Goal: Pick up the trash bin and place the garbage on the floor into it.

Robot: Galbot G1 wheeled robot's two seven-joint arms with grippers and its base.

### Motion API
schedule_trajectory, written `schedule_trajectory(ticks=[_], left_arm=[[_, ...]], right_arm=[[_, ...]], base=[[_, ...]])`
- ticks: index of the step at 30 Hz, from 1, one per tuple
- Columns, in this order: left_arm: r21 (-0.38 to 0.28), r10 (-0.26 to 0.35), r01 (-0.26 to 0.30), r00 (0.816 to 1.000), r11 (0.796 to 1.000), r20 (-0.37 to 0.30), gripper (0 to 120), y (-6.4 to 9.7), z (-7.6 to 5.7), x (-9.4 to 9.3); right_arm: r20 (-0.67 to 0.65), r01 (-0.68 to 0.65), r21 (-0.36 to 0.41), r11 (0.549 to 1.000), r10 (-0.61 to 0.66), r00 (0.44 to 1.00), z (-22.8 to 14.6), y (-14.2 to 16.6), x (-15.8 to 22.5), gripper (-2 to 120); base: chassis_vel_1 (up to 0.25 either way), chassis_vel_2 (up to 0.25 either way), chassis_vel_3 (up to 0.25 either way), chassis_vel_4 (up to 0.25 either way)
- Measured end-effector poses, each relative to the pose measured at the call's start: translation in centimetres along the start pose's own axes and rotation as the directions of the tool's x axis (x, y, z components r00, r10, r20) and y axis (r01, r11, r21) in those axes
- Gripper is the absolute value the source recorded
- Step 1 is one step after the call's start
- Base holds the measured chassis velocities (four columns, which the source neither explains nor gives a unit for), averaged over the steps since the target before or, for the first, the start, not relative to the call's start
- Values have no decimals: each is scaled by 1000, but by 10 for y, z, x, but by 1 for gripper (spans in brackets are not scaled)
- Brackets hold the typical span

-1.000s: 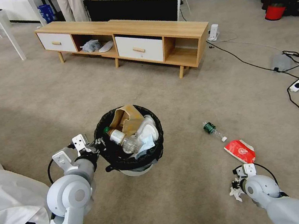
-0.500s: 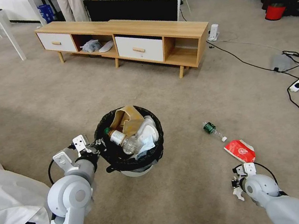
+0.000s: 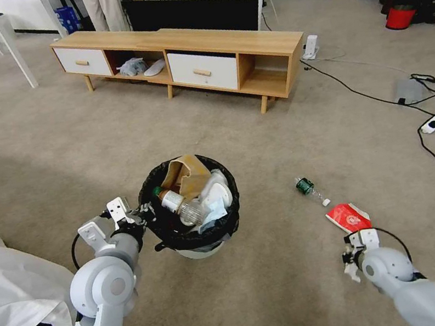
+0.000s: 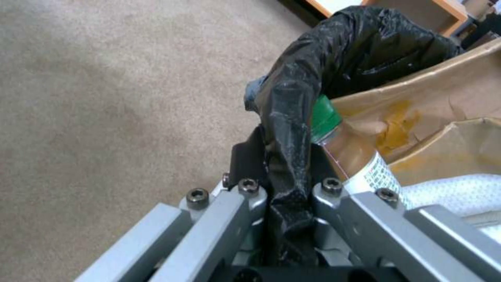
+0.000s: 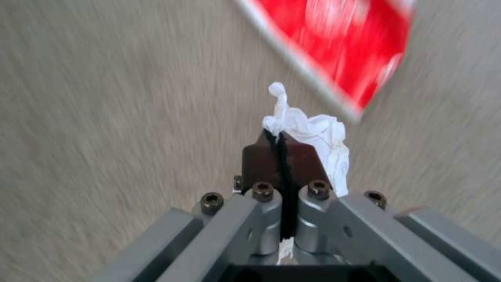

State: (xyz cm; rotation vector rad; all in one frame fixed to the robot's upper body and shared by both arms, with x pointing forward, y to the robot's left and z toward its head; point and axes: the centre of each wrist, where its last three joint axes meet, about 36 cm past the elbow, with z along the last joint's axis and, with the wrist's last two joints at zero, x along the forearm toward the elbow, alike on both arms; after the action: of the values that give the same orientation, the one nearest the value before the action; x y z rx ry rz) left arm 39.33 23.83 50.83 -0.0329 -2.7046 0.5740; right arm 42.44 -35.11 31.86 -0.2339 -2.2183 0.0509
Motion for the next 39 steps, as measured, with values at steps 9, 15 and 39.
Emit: schedule_trajectory(ticks=[9, 15, 39], left_arm=[[4, 12, -12, 999, 1000, -30, 4, -7, 5, 0], [5, 22, -22, 999, 1000, -48, 4, -11, 9, 0], [6, 55, -55, 992, 998, -114, 4, -22, 26, -6]], right_arm=[[265, 19, 4, 1000, -20, 964, -56, -6, 73, 0], [463, 50, 43, 998, -64, 884, -77, 1, 121, 0], [781, 253, 413, 875, -483, 397, -94, 13, 170, 0]], base=[[0, 0, 0, 0], [0, 0, 0, 0], [0, 0, 0, 0]])
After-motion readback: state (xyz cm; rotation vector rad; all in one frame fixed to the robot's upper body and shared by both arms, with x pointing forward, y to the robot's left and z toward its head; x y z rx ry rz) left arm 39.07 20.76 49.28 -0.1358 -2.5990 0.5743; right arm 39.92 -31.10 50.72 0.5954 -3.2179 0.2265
